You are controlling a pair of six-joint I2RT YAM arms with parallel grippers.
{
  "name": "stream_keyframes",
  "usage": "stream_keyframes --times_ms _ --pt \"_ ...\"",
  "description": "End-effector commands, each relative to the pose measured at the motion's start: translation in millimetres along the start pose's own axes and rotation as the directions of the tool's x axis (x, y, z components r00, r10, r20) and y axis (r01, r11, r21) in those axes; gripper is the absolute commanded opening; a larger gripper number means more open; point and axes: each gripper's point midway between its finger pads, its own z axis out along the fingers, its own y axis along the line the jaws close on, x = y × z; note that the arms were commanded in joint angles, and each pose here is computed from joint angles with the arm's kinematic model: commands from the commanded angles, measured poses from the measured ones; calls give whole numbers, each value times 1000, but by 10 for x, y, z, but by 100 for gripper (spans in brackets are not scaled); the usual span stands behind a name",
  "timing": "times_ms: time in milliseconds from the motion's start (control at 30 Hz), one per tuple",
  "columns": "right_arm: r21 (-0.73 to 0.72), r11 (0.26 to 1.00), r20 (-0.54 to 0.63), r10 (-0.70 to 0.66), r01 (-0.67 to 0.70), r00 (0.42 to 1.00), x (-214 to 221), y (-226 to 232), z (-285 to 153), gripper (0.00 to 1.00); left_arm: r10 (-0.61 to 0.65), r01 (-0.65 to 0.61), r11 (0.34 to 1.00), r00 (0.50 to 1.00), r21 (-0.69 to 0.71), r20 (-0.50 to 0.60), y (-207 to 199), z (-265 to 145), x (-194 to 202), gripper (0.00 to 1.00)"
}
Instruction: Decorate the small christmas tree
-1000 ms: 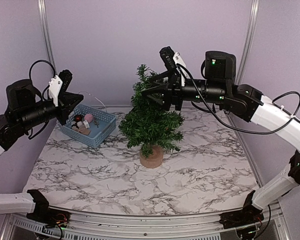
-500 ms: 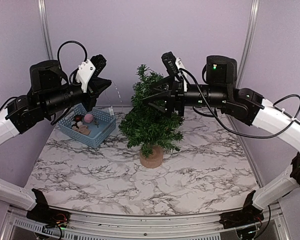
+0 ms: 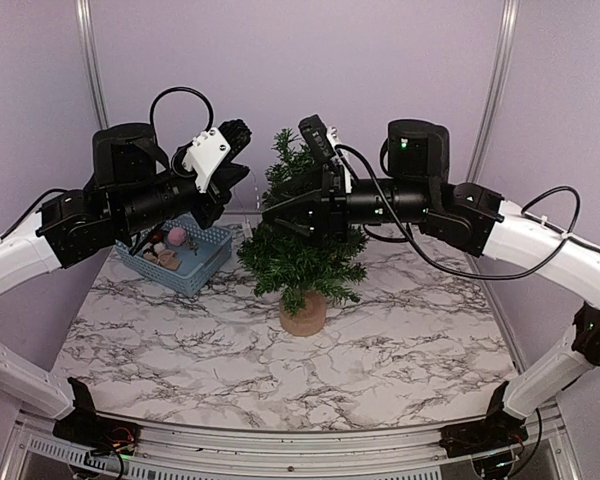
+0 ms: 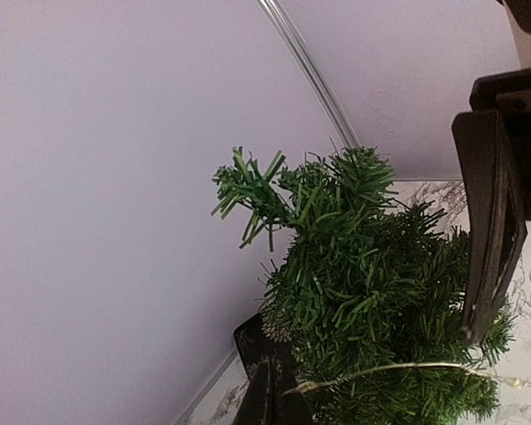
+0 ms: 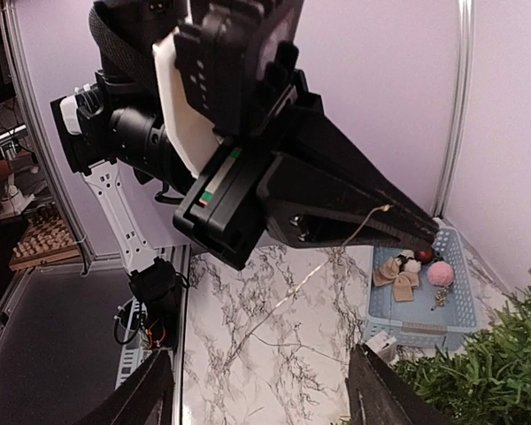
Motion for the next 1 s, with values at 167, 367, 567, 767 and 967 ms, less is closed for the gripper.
stream_keyframes --times_ms 167,367,567,767,967 --pt "63 996 53 55 -58 997 -173 -118 242 48 -6 10 998 998 -62 65 118 -27 -262 0" --pt "136 989 72 51 -60 996 -197 -214 180 16 -6 9 998 998 -60 58 81 -26 -227 0" --pt "187 982 66 5 -17 998 -194 -222 28 0 -29 33 997 997 -63 71 67 -91 -175 0" --pt "188 982 38 -40 32 998 -207 -152 -93 0 -63 68 996 994 -58 85 0 -185 -25 7" --pt "179 981 4 -76 74 997 -200 -113 -134 0 -107 109 994 991 -26 79 -106 -206 138 14"
